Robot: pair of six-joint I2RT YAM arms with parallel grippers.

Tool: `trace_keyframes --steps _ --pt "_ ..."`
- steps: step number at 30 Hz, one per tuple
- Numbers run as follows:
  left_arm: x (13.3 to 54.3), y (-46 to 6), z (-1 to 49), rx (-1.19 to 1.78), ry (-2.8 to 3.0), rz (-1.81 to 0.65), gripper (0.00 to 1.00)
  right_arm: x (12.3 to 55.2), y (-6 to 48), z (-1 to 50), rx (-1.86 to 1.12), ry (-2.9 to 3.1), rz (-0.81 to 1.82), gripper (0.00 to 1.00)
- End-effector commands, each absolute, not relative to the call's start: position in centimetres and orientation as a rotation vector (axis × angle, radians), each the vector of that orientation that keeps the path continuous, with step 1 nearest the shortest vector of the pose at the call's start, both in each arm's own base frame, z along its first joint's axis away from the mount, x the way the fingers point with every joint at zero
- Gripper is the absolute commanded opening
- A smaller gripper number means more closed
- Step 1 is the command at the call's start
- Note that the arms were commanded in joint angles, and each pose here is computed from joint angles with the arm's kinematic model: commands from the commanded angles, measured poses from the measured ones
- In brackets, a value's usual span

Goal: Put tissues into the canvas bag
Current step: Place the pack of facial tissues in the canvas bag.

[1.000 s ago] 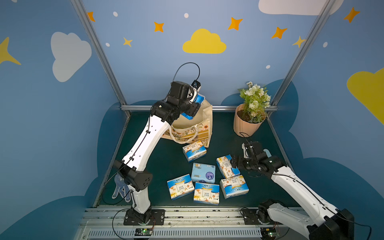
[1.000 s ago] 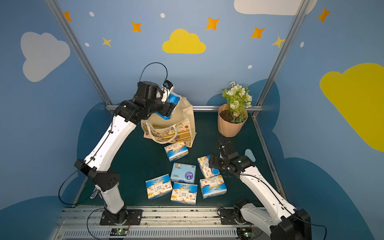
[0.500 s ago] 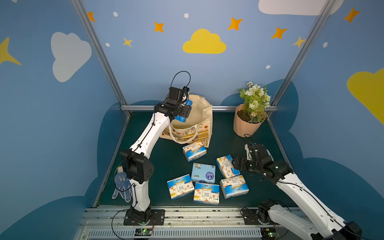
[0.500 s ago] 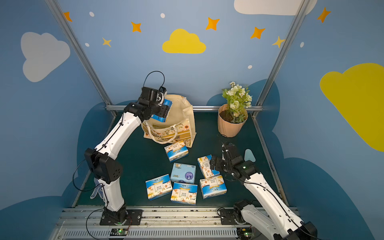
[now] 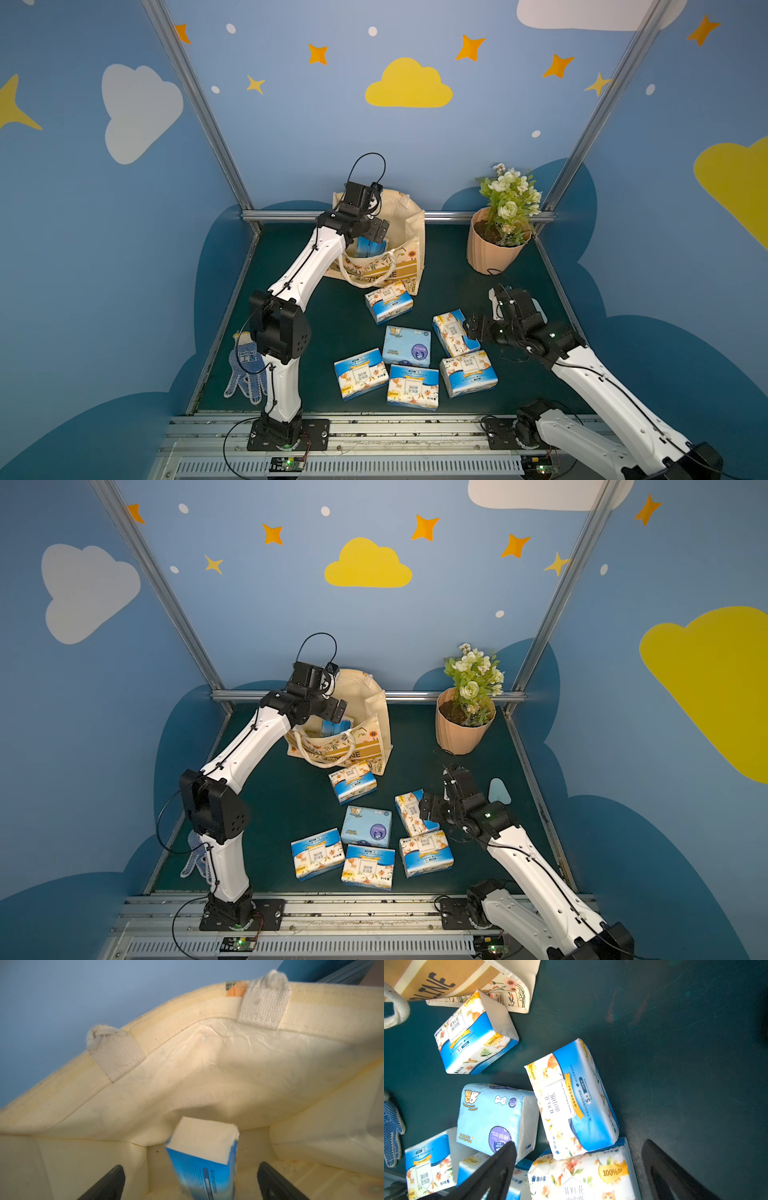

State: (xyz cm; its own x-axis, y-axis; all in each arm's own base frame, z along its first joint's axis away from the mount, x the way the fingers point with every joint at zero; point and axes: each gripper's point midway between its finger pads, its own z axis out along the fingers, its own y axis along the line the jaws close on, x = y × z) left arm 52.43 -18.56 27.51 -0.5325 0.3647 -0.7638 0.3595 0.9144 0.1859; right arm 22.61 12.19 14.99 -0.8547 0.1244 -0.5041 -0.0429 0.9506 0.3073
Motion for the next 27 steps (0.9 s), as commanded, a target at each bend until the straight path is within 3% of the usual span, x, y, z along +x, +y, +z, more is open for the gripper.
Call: trace_keyframes --steps 1,6,13,20,27 --pt "52.6 -19.0 27.5 0.542 2.166 -0.001 1.0 22.7 12.4 14.7 0.035 2.558 0.419 0.95" --pt "52.1 -19.1 29.0 0.551 2.15 -0.019 1.0 23.1 11.9 14.3 0.037 2.575 0.357 0.95" --pt "50.0 -20.1 35.7 0.575 2.069 -0.08 1.0 23.7 12.5 14.9 -0.094 2.585 0.327 0.95" --pt "45.1 -21.4 40.6 0.62 2.0 -0.167 1.0 24.1 14.5 13.6 -0.253 2.666 0.382 0.95" --pt "39.1 -21.5 41.2 0.661 1.999 -0.302 1.0 25.0 15.8 11.8 -0.371 2.75 0.37 0.95"
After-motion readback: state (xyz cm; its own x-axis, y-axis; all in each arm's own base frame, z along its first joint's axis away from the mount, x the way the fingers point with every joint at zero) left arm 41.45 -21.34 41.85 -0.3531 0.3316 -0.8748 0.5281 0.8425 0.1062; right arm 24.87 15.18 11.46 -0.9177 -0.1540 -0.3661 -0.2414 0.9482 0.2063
